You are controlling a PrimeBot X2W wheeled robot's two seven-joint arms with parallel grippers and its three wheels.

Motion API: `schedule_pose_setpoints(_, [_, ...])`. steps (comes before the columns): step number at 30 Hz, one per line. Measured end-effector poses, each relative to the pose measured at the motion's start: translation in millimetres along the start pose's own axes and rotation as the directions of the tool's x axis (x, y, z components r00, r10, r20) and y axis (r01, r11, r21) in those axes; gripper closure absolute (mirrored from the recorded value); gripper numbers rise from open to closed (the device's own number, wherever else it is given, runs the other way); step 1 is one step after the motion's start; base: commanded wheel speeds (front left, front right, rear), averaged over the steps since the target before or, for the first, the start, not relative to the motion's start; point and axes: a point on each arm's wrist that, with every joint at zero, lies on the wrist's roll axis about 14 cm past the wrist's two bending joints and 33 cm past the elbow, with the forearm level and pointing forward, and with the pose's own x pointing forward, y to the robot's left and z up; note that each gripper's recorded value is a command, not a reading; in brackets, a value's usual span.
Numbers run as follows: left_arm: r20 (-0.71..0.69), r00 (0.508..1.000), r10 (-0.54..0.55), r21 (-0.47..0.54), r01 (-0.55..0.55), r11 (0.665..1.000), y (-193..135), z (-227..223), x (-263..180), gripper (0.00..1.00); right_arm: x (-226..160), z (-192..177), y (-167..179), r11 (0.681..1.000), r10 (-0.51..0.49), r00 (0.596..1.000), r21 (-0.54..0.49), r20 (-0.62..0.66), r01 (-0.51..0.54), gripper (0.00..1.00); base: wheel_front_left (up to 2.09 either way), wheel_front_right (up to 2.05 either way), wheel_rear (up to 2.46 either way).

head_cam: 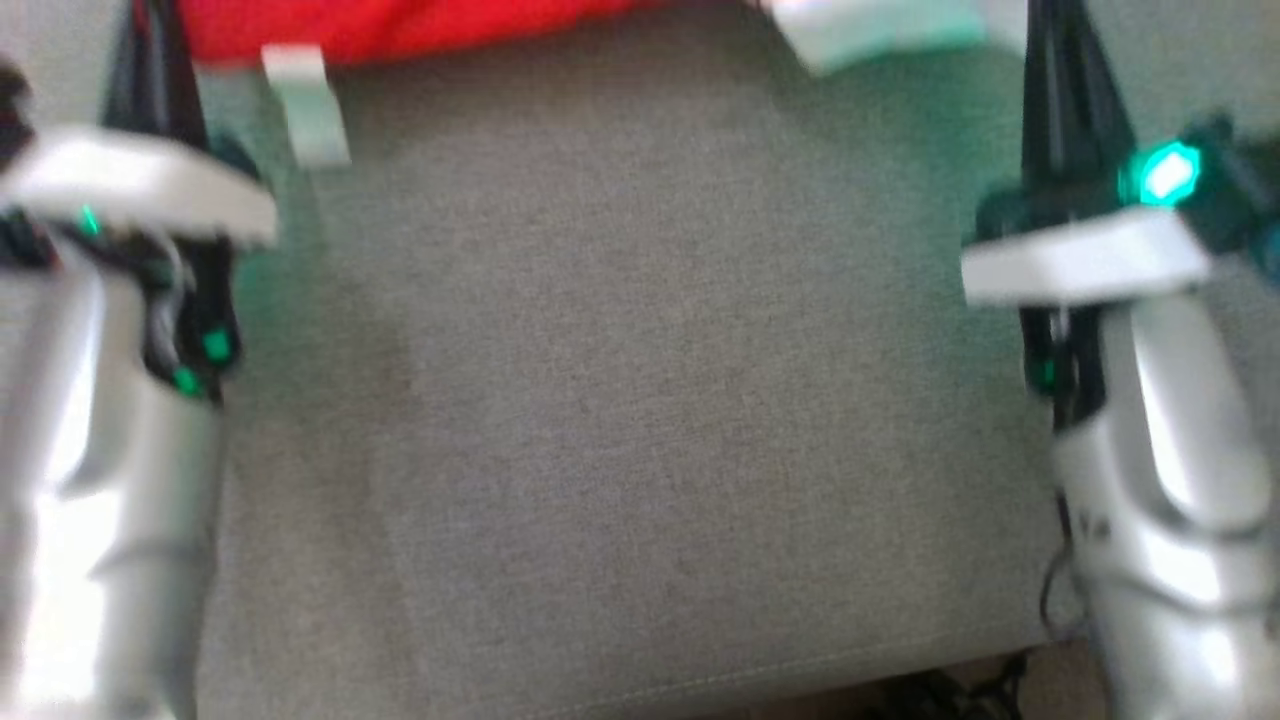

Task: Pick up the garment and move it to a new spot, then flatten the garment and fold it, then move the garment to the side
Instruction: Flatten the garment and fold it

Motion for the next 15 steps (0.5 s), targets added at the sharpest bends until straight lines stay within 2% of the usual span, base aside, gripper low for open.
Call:
schedule_pose_setpoints(6, [-0.016,1.000,0.007,-0.058,-0.007,0.998,-10.3,-10.9,-60.0,1.00,-57.8,6.3,1.6,0.996,-0.046,0.999,0.072,-0.026,0.048,1.00,0.00,0.00,0.00])
schedule_pose_setpoints(15, [-0.087,0.996,0.031,-0.089,-0.039,0.995,-28.3,-26.8,-153.5,1.00,-139.8,29.8,11.3,0.992,-0.076,0.993,0.097,-0.086,0.084,1.00,0.00,0.00,0.00])
